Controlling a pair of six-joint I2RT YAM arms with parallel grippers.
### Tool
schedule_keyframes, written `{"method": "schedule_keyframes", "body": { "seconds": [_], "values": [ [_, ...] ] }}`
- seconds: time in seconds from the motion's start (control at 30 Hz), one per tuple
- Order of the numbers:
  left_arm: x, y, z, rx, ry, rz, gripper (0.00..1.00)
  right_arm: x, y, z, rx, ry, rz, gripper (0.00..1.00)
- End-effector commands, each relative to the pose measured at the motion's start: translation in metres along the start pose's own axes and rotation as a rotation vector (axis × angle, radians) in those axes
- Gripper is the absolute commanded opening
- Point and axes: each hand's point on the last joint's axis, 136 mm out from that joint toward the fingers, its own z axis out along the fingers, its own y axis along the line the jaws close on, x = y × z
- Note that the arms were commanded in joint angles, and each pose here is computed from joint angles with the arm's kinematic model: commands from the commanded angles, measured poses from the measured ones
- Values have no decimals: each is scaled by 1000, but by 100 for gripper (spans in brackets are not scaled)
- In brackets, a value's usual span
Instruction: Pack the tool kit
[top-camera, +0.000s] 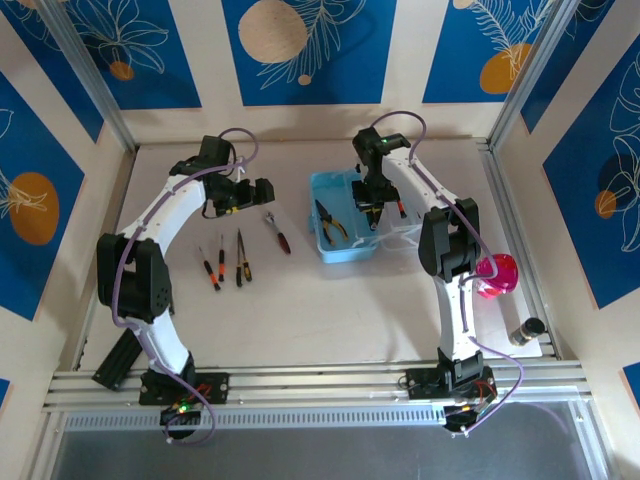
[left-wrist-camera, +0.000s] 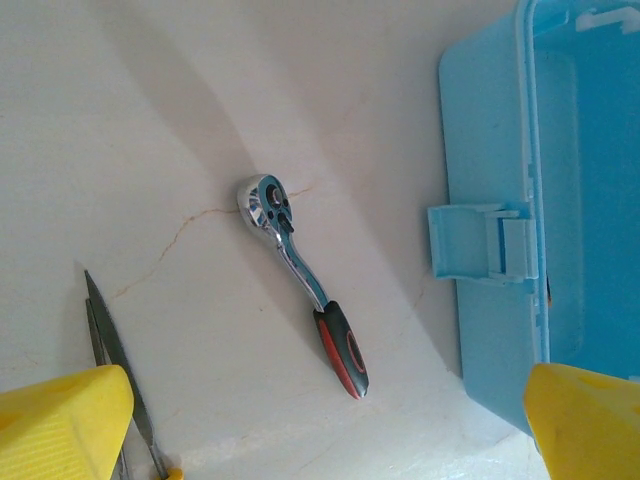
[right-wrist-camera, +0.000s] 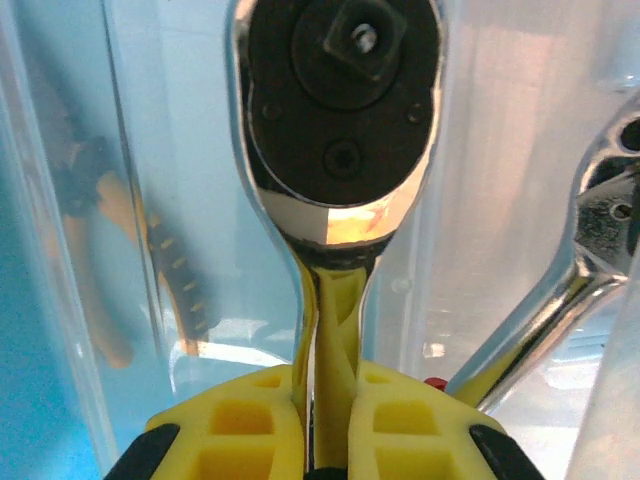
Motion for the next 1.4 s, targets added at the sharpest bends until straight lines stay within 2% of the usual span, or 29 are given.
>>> {"method": "schedule_keyframes", "body": {
  "seconds": [0.0, 0.3, 0.43, 0.83, 1.37],
  "values": [
    [0, 4, 3, 12, 5, -15, 100, 6, -26, -8, 132, -1, 7, 0],
    [1, 4, 3, 13, 9, -15, 100, -5, -5, -13, 44, -61, 50, 0],
    [2, 4, 4, 18, 10, -17, 100, -11, 2, -14, 50, -94, 60, 0],
    [4, 5, 6, 21, 17, -18, 100, -9, -3, 5, 138, -138, 87, 0],
    [4, 6, 7, 24, 21, -18, 100, -9, -31, 1, 300, -187, 25, 0]
  ]
}}
